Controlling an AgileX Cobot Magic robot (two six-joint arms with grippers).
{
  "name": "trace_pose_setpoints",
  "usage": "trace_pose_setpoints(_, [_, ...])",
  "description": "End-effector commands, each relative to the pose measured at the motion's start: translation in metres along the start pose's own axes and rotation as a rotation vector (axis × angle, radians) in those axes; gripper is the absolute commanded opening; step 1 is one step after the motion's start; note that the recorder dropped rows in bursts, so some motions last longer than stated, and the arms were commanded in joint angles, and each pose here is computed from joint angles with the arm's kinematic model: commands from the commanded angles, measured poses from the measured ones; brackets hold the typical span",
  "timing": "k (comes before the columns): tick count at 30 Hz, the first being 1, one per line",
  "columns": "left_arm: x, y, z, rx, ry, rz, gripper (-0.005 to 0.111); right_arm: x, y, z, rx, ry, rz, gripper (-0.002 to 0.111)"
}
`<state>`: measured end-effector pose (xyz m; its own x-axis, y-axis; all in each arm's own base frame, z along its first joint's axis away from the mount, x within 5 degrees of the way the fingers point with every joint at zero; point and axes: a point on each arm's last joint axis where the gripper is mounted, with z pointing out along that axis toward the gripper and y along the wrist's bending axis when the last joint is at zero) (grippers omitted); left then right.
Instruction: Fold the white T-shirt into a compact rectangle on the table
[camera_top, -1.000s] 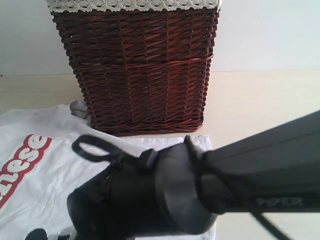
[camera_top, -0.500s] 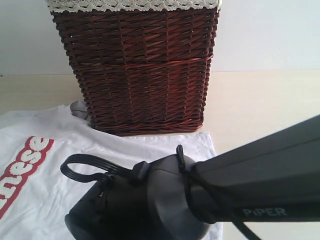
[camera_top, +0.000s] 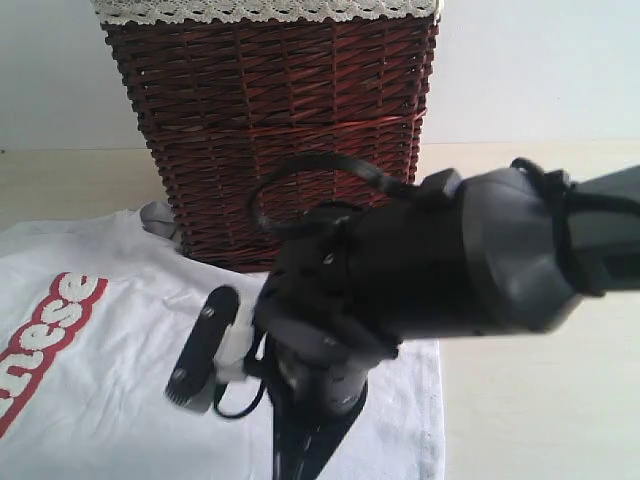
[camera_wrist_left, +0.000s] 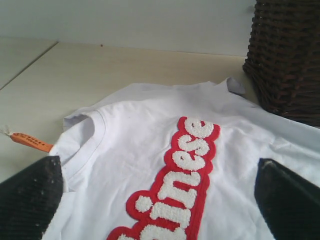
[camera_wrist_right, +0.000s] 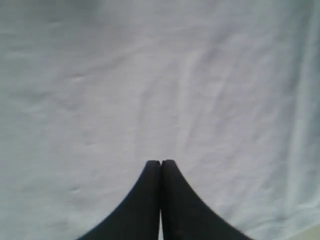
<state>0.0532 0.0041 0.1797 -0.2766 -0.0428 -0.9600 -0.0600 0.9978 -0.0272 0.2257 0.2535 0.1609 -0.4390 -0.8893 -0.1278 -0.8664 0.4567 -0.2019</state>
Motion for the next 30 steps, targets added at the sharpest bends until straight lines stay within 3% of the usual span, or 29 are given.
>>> trace_pose_setpoints(1, [-0.002, -0.001, 0.0, 0.009, -0.017, 0.0, 0.105, -0.001, -0.037, 0.005, 0.05, -0.156, 0.108, 0.0])
trace_pose_setpoints(6, [-0.002, -0.001, 0.0, 0.009, -0.017, 0.0, 0.105, -0.024, -0.056, 0.002, 0.112, -0.433, 0.086, 0.0])
trace_pose_setpoints(9, [-0.002, -0.001, 0.0, 0.009, -0.017, 0.0, 0.105, -0.036, -0.073, 0.006, 0.13, -0.469, 0.13, 0.0])
trace_pose_setpoints(14, [-0.002, -0.001, 0.0, 0.009, -0.017, 0.0, 0.105, -0.036, -0.084, 0.01, 0.131, -0.308, 0.179, 0.0])
trace_pose_setpoints(19, [-0.002, -0.001, 0.0, 0.009, -0.017, 0.0, 0.105, 0.006, -0.069, 0.011, 0.11, -0.212, 0.145, 0.0])
trace_pose_setpoints(24, [-0.002, -0.001, 0.0, 0.009, -0.017, 0.0, 0.105, 0.026, -0.069, 0.032, 0.078, -0.212, 0.27, 0.0])
trace_pose_setpoints(30, [-0.002, -0.001, 0.0, 0.009, -0.017, 0.002, 0.105, 0.034, -0.061, 0.074, 0.054, -0.074, 0.221, 0.0])
